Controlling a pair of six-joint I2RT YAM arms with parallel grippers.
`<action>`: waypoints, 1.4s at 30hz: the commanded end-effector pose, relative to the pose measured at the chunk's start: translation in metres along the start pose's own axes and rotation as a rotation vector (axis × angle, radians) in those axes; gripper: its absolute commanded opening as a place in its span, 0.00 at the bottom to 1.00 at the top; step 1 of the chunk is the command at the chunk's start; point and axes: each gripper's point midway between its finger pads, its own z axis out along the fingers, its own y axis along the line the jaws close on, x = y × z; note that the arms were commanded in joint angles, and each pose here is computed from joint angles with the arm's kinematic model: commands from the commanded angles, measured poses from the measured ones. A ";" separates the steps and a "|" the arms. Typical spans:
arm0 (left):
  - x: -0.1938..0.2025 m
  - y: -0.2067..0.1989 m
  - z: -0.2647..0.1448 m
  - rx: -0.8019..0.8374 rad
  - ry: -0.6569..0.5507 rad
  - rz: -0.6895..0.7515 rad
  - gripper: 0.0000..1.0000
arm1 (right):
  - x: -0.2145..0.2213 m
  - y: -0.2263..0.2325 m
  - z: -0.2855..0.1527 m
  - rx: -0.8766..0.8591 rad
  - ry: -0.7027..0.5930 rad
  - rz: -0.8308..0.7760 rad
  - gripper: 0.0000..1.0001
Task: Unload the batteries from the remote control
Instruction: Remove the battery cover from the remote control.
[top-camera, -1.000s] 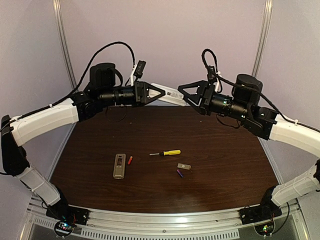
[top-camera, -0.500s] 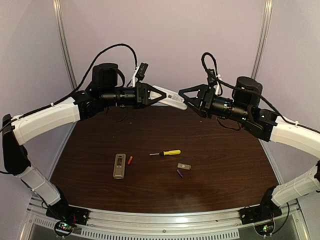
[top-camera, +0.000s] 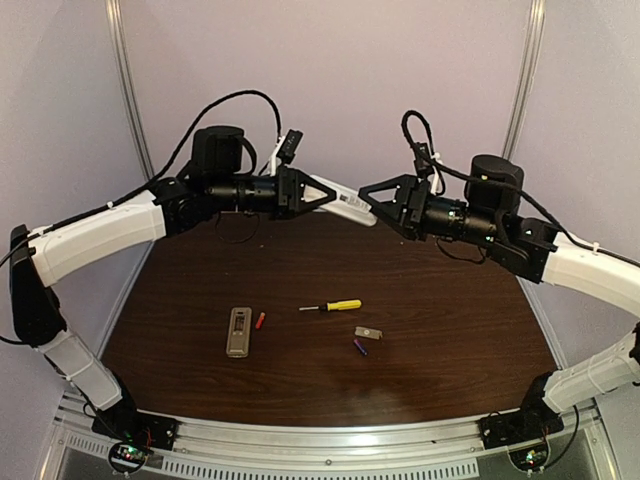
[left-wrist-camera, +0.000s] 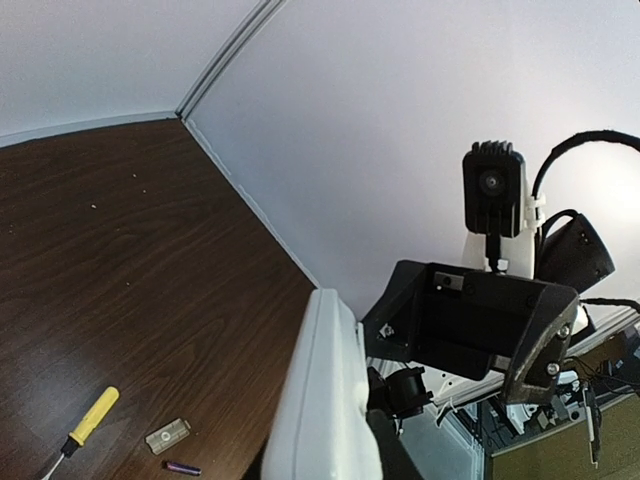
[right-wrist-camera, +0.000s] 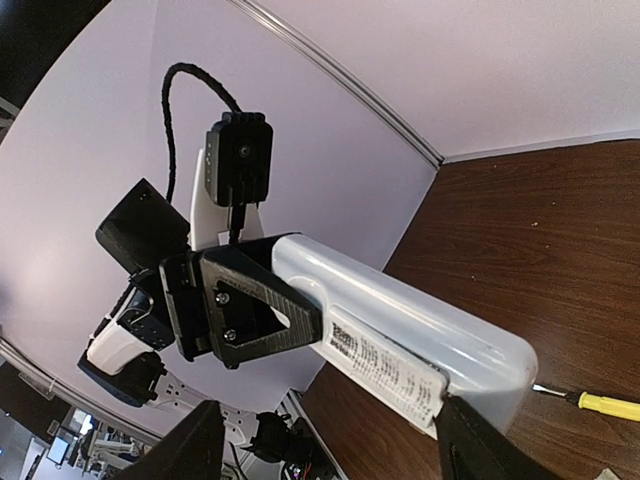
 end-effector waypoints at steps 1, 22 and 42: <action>0.027 -0.024 0.026 0.100 0.090 0.011 0.00 | 0.019 0.063 -0.007 -0.244 0.117 -0.059 0.73; 0.033 -0.015 0.029 0.074 0.107 -0.001 0.00 | 0.010 0.089 -0.017 -0.325 0.107 -0.086 0.73; 0.034 -0.007 0.030 0.063 0.118 -0.009 0.00 | -0.009 0.126 -0.034 -0.449 0.052 -0.095 0.70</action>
